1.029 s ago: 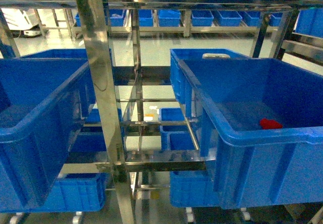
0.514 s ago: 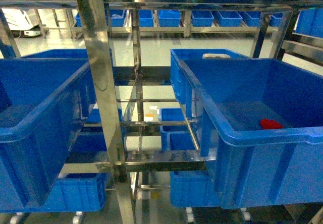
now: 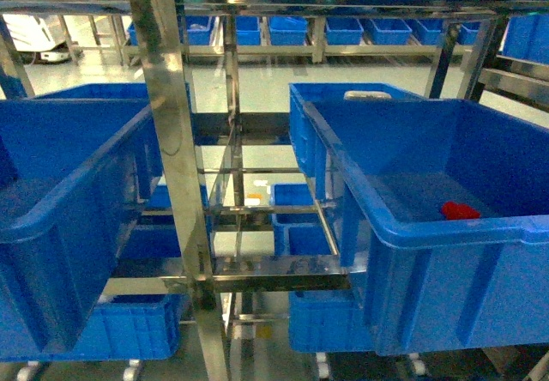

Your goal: Sort and place red and yellow blocks in left bins

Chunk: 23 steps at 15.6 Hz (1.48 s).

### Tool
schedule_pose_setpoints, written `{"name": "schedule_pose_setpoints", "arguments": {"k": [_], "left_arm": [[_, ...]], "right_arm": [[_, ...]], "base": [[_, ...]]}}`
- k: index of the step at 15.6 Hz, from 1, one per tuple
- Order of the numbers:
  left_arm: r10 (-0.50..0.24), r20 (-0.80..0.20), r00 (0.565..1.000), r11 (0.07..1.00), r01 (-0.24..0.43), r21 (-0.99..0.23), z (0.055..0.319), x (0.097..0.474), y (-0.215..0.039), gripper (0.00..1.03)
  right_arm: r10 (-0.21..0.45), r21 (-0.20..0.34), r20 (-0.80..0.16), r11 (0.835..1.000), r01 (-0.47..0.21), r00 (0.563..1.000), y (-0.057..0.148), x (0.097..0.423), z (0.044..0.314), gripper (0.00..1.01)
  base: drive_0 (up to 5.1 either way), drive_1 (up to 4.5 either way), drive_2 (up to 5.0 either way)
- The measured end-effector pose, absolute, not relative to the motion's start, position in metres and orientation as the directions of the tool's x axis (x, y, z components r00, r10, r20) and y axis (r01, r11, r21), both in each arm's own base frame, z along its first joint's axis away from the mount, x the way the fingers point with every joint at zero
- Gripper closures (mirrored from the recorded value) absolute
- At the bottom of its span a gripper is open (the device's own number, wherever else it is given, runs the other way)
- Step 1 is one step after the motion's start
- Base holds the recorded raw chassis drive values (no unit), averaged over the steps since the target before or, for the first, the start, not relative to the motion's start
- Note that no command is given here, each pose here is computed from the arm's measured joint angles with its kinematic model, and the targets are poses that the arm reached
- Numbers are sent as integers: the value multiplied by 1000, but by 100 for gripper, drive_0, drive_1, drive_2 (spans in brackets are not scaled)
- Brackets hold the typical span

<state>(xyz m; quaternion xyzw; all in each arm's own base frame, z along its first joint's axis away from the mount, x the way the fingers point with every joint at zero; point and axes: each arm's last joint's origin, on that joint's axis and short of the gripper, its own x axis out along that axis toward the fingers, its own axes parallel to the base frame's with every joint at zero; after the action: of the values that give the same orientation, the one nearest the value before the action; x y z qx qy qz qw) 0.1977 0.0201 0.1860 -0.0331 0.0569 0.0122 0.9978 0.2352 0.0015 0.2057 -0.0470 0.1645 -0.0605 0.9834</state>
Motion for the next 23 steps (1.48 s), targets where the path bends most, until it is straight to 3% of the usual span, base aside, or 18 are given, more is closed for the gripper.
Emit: {"name": "schedule_pose_setpoints", "arguments": {"k": [3, 6, 9, 12, 15, 23], "left_arm": [[38, -153, 987, 995, -51, -86, 175, 210, 42, 77], [117, -132, 984, 990, -127, -69, 173, 243, 82, 77], [154, -267, 951, 984, -172, -47, 143, 285, 127, 77], [149, -303, 941, 986, -164, -25, 126, 295, 124, 77], [140, -260, 955, 990, -144, 3, 133, 304, 115, 77], [156, -265, 952, 987, -159, 10, 132, 303, 117, 75]], "right_arm": [[-134, -112, -318, 988, 104, 939, 2, 235, 206, 99], [-134, -112, -318, 988, 104, 939, 2, 235, 206, 99], [-134, -112, -318, 988, 104, 939, 2, 235, 206, 99], [-134, -112, -318, 988, 104, 939, 2, 235, 206, 99], [-134, -112, -318, 988, 104, 939, 2, 235, 206, 99], [-134, -112, -318, 988, 104, 939, 2, 235, 206, 99]], "base": [[0, 0, 0], [0, 0, 0], [0, 0, 0], [0, 0, 0], [0, 0, 0], [0, 0, 0]]}}
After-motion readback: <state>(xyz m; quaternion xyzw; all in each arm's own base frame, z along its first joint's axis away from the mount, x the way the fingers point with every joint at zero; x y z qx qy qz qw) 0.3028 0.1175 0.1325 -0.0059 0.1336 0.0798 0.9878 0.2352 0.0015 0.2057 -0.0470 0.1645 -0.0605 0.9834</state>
